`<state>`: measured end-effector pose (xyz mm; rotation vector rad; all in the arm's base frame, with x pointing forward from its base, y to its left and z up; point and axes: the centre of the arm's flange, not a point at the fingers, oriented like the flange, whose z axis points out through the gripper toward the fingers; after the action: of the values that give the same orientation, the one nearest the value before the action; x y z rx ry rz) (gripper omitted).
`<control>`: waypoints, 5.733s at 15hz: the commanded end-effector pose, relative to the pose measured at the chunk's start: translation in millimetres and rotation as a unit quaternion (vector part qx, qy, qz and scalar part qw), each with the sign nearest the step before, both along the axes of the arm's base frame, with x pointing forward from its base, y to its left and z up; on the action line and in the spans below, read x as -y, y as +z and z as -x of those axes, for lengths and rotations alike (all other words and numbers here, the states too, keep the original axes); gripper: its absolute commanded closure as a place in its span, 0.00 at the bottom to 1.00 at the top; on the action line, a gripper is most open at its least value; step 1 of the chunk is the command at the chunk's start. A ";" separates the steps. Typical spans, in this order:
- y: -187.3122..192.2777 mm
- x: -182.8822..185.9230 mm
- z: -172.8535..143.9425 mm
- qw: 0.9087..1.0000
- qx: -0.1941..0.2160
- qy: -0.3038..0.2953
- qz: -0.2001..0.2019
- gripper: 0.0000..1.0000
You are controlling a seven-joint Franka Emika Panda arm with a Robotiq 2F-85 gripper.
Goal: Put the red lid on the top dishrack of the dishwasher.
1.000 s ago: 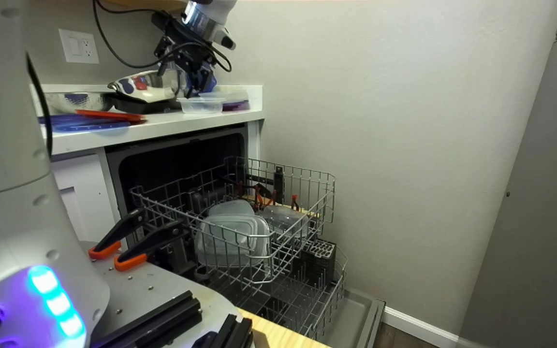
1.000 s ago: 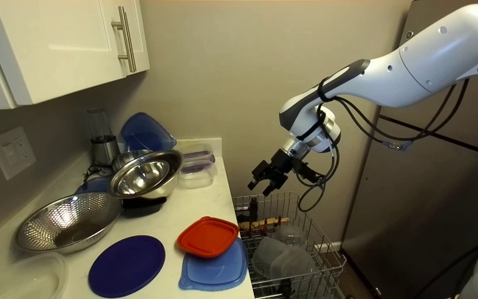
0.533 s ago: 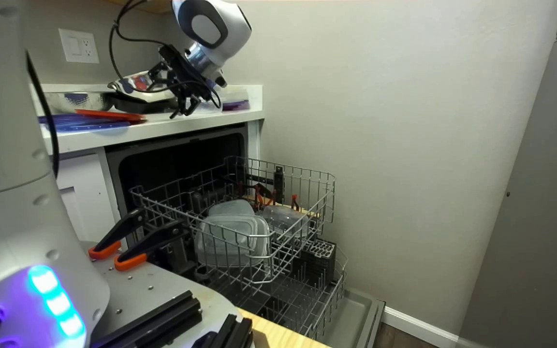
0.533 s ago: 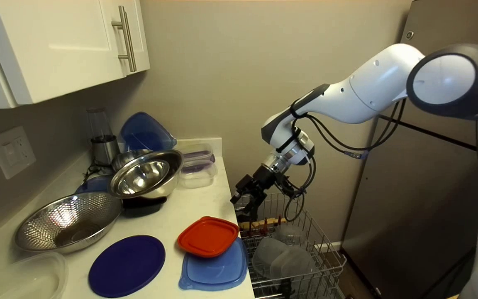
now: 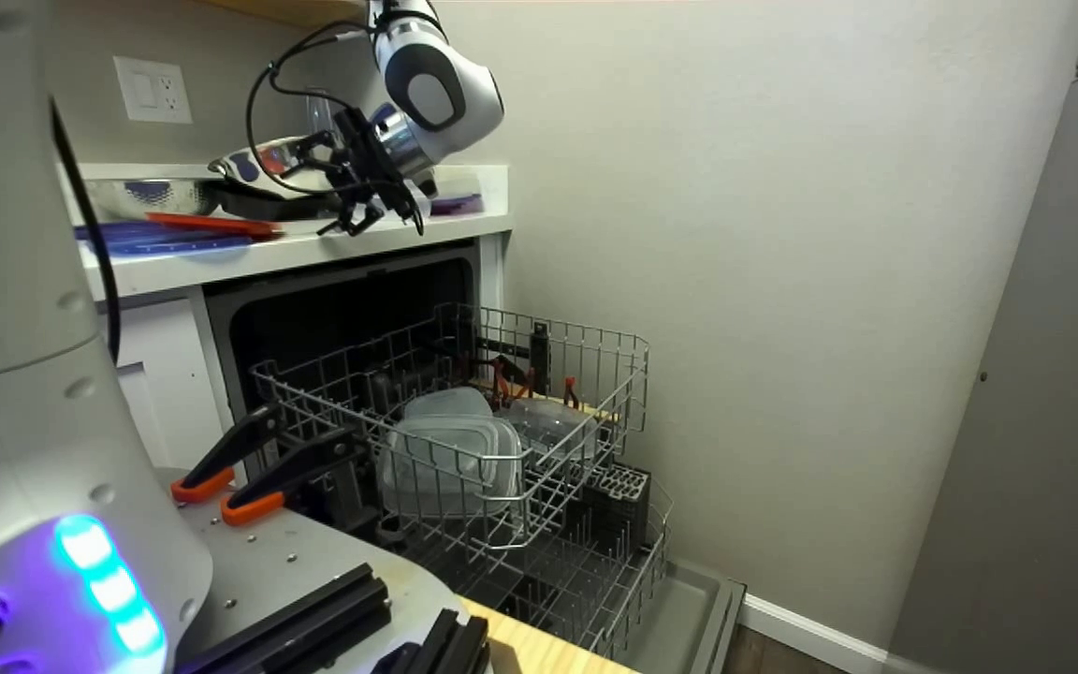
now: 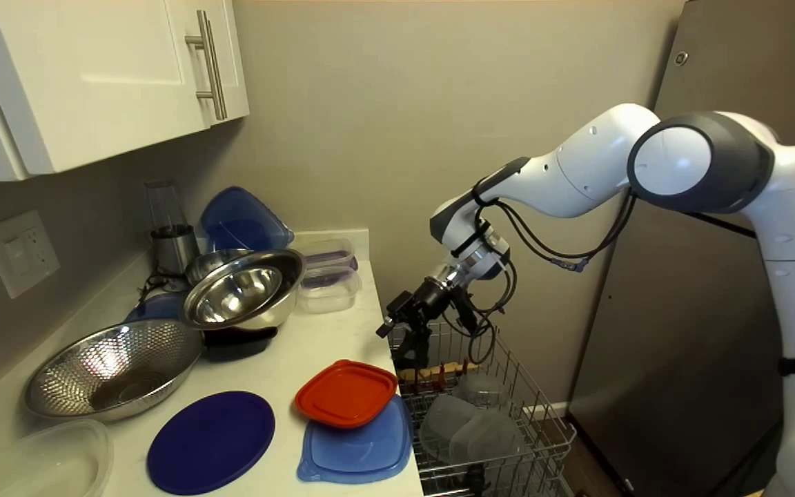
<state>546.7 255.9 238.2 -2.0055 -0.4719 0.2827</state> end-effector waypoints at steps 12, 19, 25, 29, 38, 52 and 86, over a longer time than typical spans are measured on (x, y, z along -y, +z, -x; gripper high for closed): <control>-15.1 -48.5 -19.5 0.990 -0.050 0.118 -0.061 0.00; -13.2 -63.0 -15.9 0.979 -0.062 0.192 -0.042 0.00; -6.5 -69.4 -10.7 0.965 -0.065 0.252 -0.010 0.00; -4.2 -79.6 -4.0 0.961 -0.060 0.271 -0.010 0.00; -1.7 -92.6 3.6 0.964 -0.062 0.257 0.030 0.00; 3.6 -95.5 -9.9 0.977 -0.047 0.197 0.070 0.00; 68.1 -38.0 -21.4 0.982 0.004 0.177 0.063 0.97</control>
<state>577.2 327.7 269.7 -2.0090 -0.8404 0.5969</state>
